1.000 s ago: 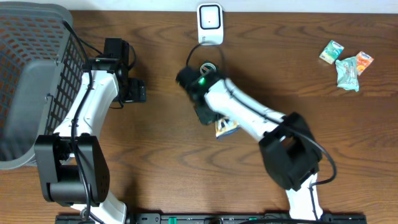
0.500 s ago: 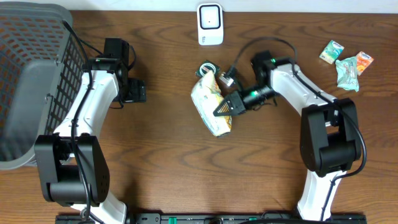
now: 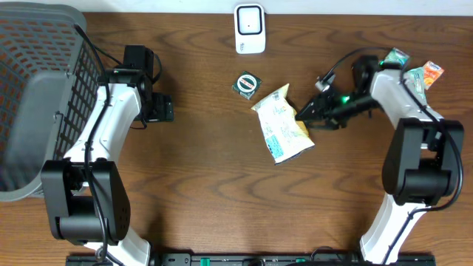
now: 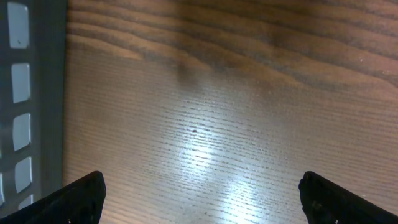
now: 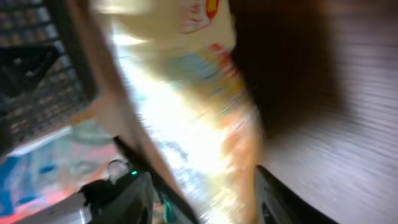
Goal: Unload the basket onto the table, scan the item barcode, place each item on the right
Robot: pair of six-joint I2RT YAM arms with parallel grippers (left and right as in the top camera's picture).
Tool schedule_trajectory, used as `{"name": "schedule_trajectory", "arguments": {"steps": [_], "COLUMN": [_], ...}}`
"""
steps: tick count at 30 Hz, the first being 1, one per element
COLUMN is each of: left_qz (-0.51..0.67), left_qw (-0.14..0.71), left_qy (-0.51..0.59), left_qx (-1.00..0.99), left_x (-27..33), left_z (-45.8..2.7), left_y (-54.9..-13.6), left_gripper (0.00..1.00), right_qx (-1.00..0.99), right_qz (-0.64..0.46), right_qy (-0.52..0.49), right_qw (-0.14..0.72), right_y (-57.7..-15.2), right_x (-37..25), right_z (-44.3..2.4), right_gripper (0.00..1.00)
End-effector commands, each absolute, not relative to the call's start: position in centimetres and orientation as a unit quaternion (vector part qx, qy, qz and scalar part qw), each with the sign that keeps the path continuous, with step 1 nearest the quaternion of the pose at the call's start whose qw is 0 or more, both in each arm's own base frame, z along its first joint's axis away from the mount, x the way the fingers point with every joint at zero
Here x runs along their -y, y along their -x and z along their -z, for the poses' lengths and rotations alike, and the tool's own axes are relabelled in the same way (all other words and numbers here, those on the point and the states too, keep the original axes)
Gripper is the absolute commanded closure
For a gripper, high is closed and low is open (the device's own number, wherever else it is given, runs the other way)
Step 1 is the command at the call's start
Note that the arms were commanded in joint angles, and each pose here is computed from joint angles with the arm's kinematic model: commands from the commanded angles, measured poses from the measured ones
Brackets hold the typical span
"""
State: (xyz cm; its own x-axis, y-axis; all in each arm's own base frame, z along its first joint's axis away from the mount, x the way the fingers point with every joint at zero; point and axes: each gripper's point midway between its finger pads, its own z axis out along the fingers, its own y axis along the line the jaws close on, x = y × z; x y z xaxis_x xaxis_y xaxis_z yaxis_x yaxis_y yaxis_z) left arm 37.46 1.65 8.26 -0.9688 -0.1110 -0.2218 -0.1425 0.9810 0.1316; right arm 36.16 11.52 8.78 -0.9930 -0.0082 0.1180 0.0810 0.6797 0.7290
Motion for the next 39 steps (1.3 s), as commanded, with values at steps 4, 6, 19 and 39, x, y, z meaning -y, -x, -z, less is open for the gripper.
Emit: {"name": "schedule_trajectory", "arguments": {"steps": [4,6,19,39], "left_qz": [-0.077,-0.077,-0.077,-0.077], "left_qw": [0.104,0.104,0.104,0.104], "left_qy": [0.062,0.062,0.062,0.062], "left_qx": [-0.99,-0.99,-0.99,-0.99], "left_x": [-1.8,-1.8,-1.8,-1.8], "left_z": [-8.1,-8.1,-8.1,-8.1], "left_y": [-37.3,-37.3,-37.3,-37.3], "left_gripper": [0.02,0.02,0.02,0.02], "right_qx": [0.985,0.986,0.991,0.986], "right_qz": [0.171,0.163,0.036,0.053], "right_qy": [0.009,-0.014,-0.067,-0.094], "right_qw": [-0.008,-0.029,-0.107,-0.131], "right_y": [-38.3,-38.5,-40.6,-40.0], "right_x": [-7.8,-9.0,-16.4,-19.1], "right_z": [-13.2,-14.4,-7.2,-13.6], "right_gripper": [0.53,0.56,0.97,0.94]}}
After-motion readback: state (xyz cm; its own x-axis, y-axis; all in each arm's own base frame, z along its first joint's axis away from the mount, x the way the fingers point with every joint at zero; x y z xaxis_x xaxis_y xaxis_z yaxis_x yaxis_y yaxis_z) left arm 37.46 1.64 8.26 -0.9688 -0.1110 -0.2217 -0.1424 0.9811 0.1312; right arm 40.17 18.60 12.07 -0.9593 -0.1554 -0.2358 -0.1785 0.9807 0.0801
